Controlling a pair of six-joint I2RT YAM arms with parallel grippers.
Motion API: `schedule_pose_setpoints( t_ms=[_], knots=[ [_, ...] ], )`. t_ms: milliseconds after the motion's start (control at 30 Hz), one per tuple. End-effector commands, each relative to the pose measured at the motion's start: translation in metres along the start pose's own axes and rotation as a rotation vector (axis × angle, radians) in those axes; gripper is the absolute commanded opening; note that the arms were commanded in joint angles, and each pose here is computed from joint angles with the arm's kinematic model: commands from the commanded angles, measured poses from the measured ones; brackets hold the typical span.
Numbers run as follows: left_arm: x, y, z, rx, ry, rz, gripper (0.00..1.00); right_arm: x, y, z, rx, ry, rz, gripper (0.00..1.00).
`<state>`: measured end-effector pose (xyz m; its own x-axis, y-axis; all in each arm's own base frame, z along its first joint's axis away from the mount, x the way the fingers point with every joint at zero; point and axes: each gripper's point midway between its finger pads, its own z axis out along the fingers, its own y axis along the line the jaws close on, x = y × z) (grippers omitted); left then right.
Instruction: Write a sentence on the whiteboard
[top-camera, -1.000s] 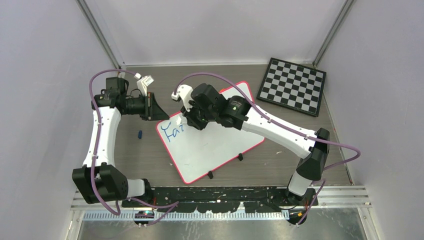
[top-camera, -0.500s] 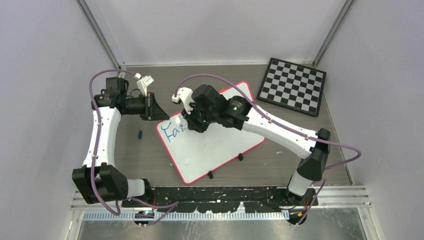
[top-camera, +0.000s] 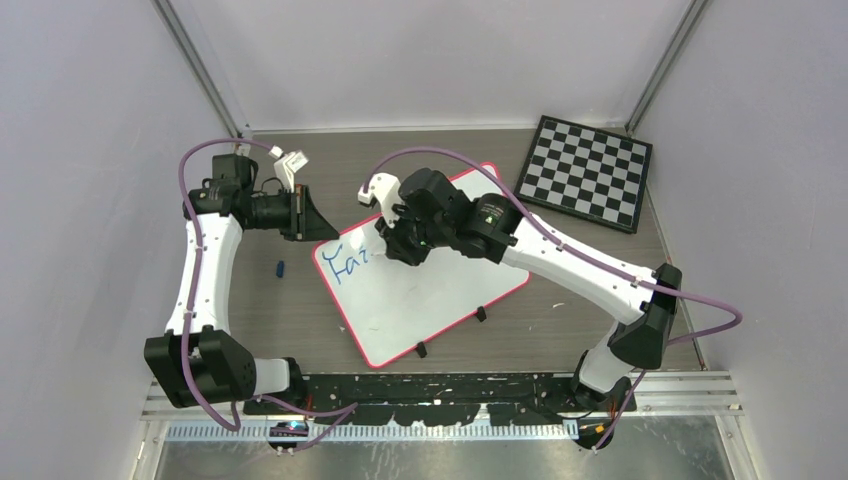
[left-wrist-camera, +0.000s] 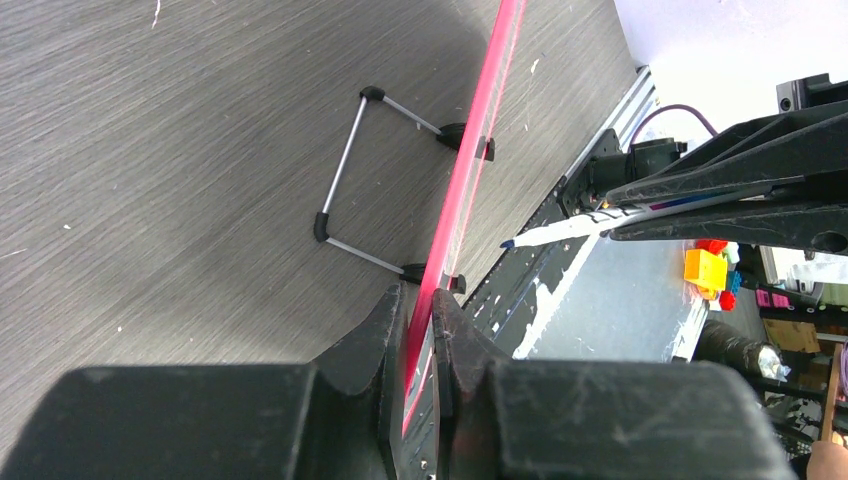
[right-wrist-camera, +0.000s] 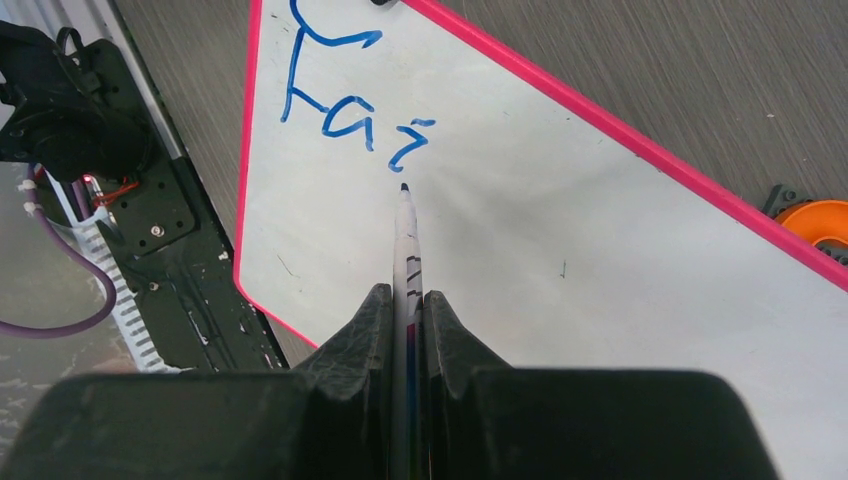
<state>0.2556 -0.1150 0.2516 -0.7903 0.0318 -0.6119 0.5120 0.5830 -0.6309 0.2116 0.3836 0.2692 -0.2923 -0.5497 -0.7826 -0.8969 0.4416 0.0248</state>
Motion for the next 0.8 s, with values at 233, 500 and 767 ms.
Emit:
schedule_pose_setpoints(
  t_ms=[233,500,767],
  knots=[
    [0.009,-0.007,0.002,0.01,0.032,-0.014,0.0,-0.024,-0.009,0.009,0.043,-0.076,-0.003,0.0],
    [0.009,-0.008,0.002,0.009,0.034,-0.012,0.0,-0.026,-0.016,0.021,0.072,-0.073,-0.014,0.0],
    [0.008,-0.008,0.002,0.008,0.035,-0.011,0.0,-0.015,-0.043,0.008,0.146,-0.053,-0.001,0.0]
  ],
)
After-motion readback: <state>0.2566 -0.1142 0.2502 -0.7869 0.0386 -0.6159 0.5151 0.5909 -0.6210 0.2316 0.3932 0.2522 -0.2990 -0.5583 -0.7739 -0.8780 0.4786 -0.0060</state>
